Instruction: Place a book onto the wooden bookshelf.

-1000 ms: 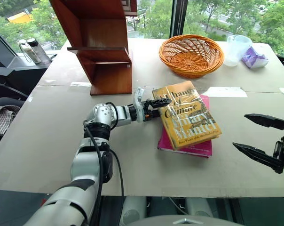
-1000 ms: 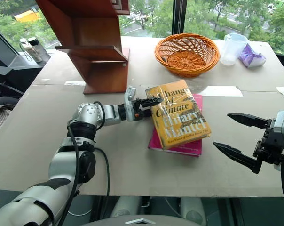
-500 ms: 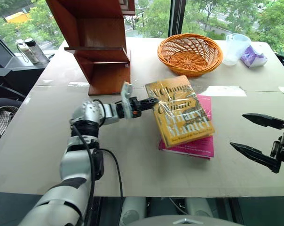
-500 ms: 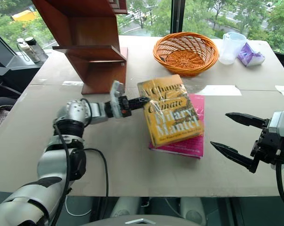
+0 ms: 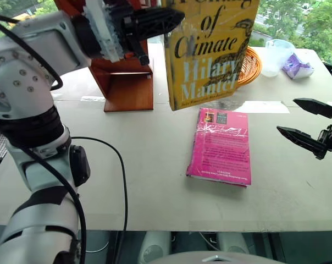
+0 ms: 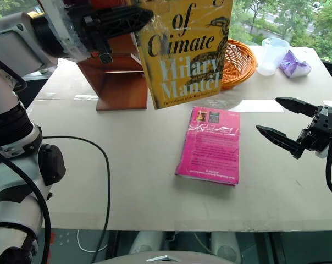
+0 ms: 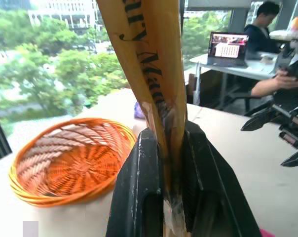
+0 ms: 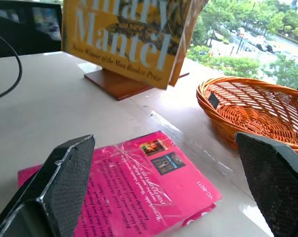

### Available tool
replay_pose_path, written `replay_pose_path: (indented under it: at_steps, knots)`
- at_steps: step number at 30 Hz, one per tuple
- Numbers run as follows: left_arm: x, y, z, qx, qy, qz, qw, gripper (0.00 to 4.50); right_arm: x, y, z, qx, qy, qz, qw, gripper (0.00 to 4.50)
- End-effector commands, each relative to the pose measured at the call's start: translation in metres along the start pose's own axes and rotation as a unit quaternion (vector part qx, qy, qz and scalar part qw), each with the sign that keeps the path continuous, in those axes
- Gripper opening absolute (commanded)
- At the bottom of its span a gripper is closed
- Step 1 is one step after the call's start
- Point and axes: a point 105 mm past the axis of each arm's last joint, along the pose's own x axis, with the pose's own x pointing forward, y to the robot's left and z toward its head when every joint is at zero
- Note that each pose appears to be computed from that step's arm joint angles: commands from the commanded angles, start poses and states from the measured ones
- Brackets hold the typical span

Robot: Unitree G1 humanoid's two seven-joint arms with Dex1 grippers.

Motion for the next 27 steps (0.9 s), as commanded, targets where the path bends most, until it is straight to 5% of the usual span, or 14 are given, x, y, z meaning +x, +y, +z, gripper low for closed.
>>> replay_pose_path:
  at_steps: [1,4,8,17,21,27]
  knots:
    - [-0.004,0.006,0.051,0.276,-0.021,0.056,0.959,0.12,0.002,-0.015,0.011,-0.029,-0.029,-0.007,0.999,4.50]
    - [-0.005,0.013,0.056,0.401,0.023,0.077,0.912,0.12,0.008,-0.024,0.008,-0.034,-0.041,-0.006,0.999,4.50]
    - [-0.018,0.039,0.037,0.461,0.127,0.100,0.873,0.12,0.020,-0.026,0.007,-0.040,-0.059,0.002,0.997,4.50]
    - [-0.054,0.107,-0.047,0.439,0.425,0.106,0.785,0.12,0.029,-0.028,0.011,-0.062,-0.087,0.013,0.994,4.50]
    - [-0.059,0.132,-0.095,0.393,0.491,0.103,0.771,0.12,0.028,-0.026,0.027,-0.083,-0.112,0.000,0.990,4.50]
    - [-0.046,0.132,-0.118,0.374,0.507,0.066,0.774,0.12,0.028,-0.016,0.037,-0.076,-0.131,0.002,0.988,4.50]
